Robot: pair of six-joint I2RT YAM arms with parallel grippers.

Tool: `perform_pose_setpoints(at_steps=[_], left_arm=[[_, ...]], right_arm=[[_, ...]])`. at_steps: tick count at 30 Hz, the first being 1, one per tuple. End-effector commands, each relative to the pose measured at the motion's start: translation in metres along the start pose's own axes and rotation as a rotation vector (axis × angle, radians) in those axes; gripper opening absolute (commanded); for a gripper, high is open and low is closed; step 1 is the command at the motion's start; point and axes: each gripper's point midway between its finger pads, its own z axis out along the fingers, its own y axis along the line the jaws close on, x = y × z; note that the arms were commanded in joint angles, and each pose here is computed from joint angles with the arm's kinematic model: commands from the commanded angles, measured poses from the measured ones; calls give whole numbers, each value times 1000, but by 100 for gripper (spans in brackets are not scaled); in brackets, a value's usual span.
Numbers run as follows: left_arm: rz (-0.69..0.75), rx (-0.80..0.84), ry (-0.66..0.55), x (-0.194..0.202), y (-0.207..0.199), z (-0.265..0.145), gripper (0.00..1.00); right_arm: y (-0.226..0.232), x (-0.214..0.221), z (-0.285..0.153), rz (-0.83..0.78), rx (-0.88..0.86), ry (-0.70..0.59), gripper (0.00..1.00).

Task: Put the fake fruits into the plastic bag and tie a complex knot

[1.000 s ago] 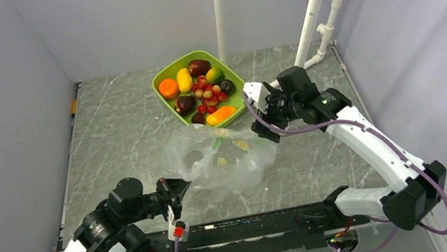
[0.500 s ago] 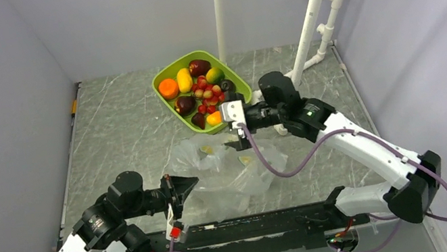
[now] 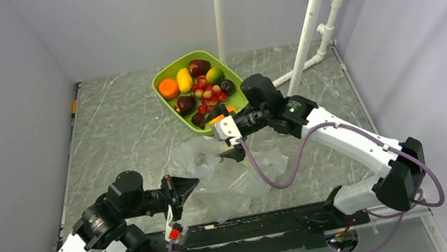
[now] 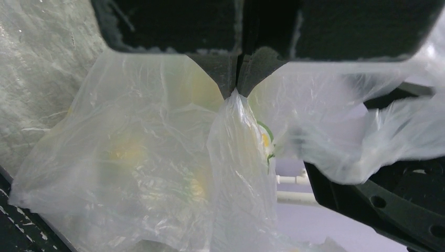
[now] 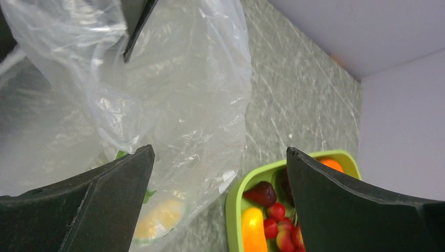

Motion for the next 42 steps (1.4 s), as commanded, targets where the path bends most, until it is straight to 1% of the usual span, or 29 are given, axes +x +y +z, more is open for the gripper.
perform_pose_setpoints(at_steps=[1, 3, 5, 8, 14, 17, 21, 27, 31, 35, 38, 42], left_arm=[[35, -34, -34, -13, 16, -8, 0], [43, -32, -35, -13, 13, -8, 0], [48, -34, -32, -12, 13, -7, 0], [44, -34, -33, -11, 14, -6, 0], [45, -32, -38, -13, 17, -7, 0], [46, -30, -48, -14, 16, -6, 0], [48, -25, -59, -15, 16, -4, 0], [56, -17, -70, -16, 14, -2, 0], [47, -19, -64, -15, 15, -3, 0], [40, -21, -62, -16, 14, -5, 0], [41, -21, -63, -16, 13, -5, 0], [38, -23, -64, -16, 14, -4, 0]], right_arm=[[6, -10, -38, -7, 6, 54, 100], [18, -12, -51, 4, 15, 79, 100], [28, -16, -53, 12, 25, 70, 100], [33, -23, -41, 31, 31, 57, 100], [11, -27, -22, 39, 86, 38, 100], [17, -33, -6, 3, 76, 8, 100], [13, -36, 9, -59, 130, -11, 100], [26, -39, 20, -88, 44, -34, 100], [34, -36, 17, -35, 8, -6, 100], [51, -34, -3, 13, 12, 40, 100], [62, -39, -17, 13, 35, 33, 100], [68, -31, -11, 51, 52, 68, 100]])
